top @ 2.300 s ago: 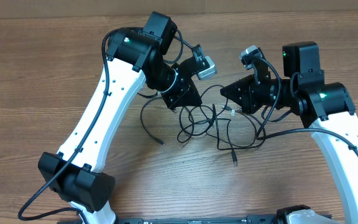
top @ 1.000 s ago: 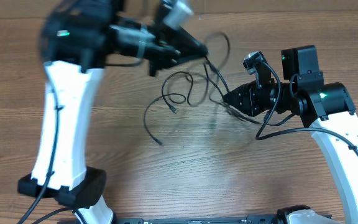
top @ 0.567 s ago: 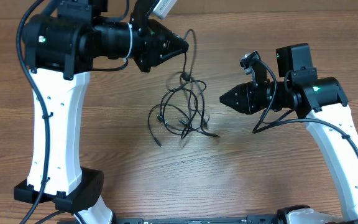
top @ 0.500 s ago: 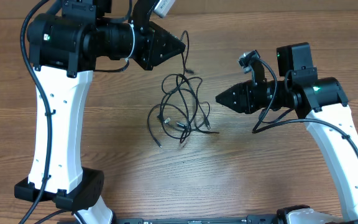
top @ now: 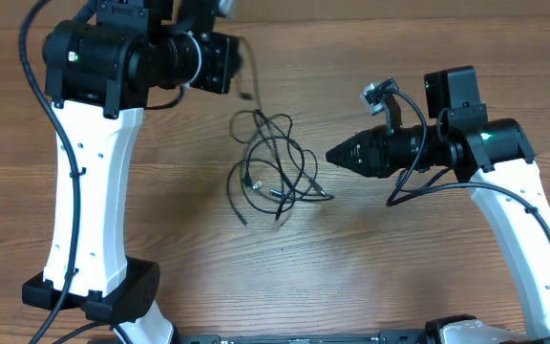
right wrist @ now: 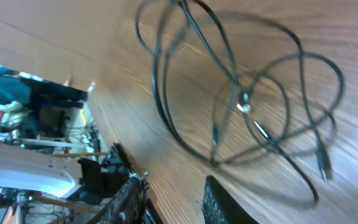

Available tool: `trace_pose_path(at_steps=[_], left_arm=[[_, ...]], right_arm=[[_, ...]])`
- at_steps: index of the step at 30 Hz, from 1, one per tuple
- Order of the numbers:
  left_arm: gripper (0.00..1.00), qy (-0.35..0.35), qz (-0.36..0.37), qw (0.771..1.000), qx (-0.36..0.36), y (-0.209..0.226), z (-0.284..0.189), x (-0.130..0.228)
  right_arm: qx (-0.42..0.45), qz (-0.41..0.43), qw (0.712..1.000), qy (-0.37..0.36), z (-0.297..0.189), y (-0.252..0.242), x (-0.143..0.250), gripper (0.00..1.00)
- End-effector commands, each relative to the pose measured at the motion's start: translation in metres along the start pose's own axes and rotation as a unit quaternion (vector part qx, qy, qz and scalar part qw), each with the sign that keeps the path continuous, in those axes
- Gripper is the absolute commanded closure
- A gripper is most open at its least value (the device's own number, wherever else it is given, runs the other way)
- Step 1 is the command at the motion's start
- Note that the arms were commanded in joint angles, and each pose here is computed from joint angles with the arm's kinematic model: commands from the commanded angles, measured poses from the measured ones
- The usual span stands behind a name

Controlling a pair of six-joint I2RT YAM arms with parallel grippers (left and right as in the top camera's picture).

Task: Untangle cables

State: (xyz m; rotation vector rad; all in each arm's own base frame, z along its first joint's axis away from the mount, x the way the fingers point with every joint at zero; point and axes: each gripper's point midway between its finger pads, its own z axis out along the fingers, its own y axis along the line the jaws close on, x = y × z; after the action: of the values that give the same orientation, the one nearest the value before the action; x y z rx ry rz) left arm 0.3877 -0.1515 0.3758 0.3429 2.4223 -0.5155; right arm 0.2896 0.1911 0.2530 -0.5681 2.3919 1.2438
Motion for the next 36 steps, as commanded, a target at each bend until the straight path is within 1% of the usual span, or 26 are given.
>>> trace_pose_path(at_steps=[1, 2, 3, 4, 5, 6, 9, 13, 15, 20, 23, 25, 26, 27, 28, 31, 35, 36], left_arm=[[0.76, -0.035, -0.084, 0.972, -0.216, 0.073, -0.016, -0.005], [0.50, -0.034, -0.093, 0.972, -0.215, 0.073, -0.016, -0.004], [0.28, -0.032, -0.095, 0.973, -0.208, 0.071, -0.015, -0.003], [0.18, -0.026, -0.095, 0.976, -0.194, 0.066, -0.013, -0.001], [0.14, -0.020, -0.094, 0.978, -0.185, 0.063, -0.011, 0.001], [0.11, -0.011, -0.094, 0.980, -0.177, 0.061, -0.009, 0.005], [0.08, 0.019, -0.097, 0.979, -0.178, 0.062, -0.005, 0.019], [0.07, 0.060, -0.103, 0.976, -0.185, 0.066, 0.003, 0.038], [0.07, 0.082, -0.106, 0.973, -0.188, 0.068, 0.008, 0.048], [0.07, 0.138, -0.112, 0.965, -0.194, 0.074, 0.023, 0.075], [0.07, 0.164, -0.109, 0.962, -0.187, 0.076, 0.036, 0.087], [0.07, 0.178, -0.097, 0.963, -0.176, 0.076, 0.047, 0.094], [0.09, 0.186, -0.085, 0.963, -0.174, 0.079, 0.056, 0.098], [0.09, 0.190, -0.079, 0.963, -0.174, 0.081, 0.060, 0.101], [0.10, 0.196, -0.068, 0.963, -0.173, 0.083, 0.066, 0.104], [0.10, 0.218, -0.025, 0.962, -0.164, 0.092, 0.089, 0.119], [0.15, 0.247, 0.019, 0.957, -0.153, 0.105, 0.123, 0.148], [0.15, 0.252, 0.028, 0.956, -0.150, 0.108, 0.130, 0.156]], right_arm=[[0.041, -0.001, 0.999, 0.006, -0.002, -0.009, 0.002, 0.71], [0.044, 0.001, 0.999, 0.008, -0.002, -0.010, 0.003, 0.71], [0.044, 0.002, 0.999, 0.009, -0.002, -0.010, 0.004, 0.71], [0.044, 0.003, 0.999, 0.010, -0.002, -0.010, 0.004, 0.71], [0.044, 0.004, 0.999, 0.010, -0.002, -0.010, 0.004, 0.71], [0.044, 0.004, 0.999, 0.011, -0.002, -0.010, 0.005, 0.71], [0.044, 0.004, 0.999, 0.011, -0.002, -0.010, 0.005, 0.71], [0.058, 0.009, 0.998, 0.016, -0.003, -0.015, 0.007, 0.69], [0.077, 0.016, 0.997, 0.023, -0.004, -0.021, 0.012, 0.67], [0.139, 0.041, 0.988, 0.046, -0.009, -0.041, 0.025, 0.67], [0.161, 0.051, 0.984, 0.056, -0.012, -0.048, 0.031, 0.66], [0.171, 0.060, 0.982, 0.057, -0.013, -0.051, 0.032, 0.64], [0.170, 0.061, 0.982, 0.058, -0.013, -0.051, 0.033, 0.59], [0.170, 0.062, 0.982, 0.059, -0.013, -0.051, 0.033, 0.58], [0.170, 0.062, 0.982, 0.059, -0.013, -0.050, 0.034, 0.53], [0.170, 0.065, 0.981, 0.062, -0.013, -0.050, 0.035, 0.44], [0.170, 0.065, 0.981, 0.062, -0.013, -0.050, 0.035, 0.44], [0.170, 0.065, 0.981, 0.062, -0.013, -0.050, 0.035, 0.44]])
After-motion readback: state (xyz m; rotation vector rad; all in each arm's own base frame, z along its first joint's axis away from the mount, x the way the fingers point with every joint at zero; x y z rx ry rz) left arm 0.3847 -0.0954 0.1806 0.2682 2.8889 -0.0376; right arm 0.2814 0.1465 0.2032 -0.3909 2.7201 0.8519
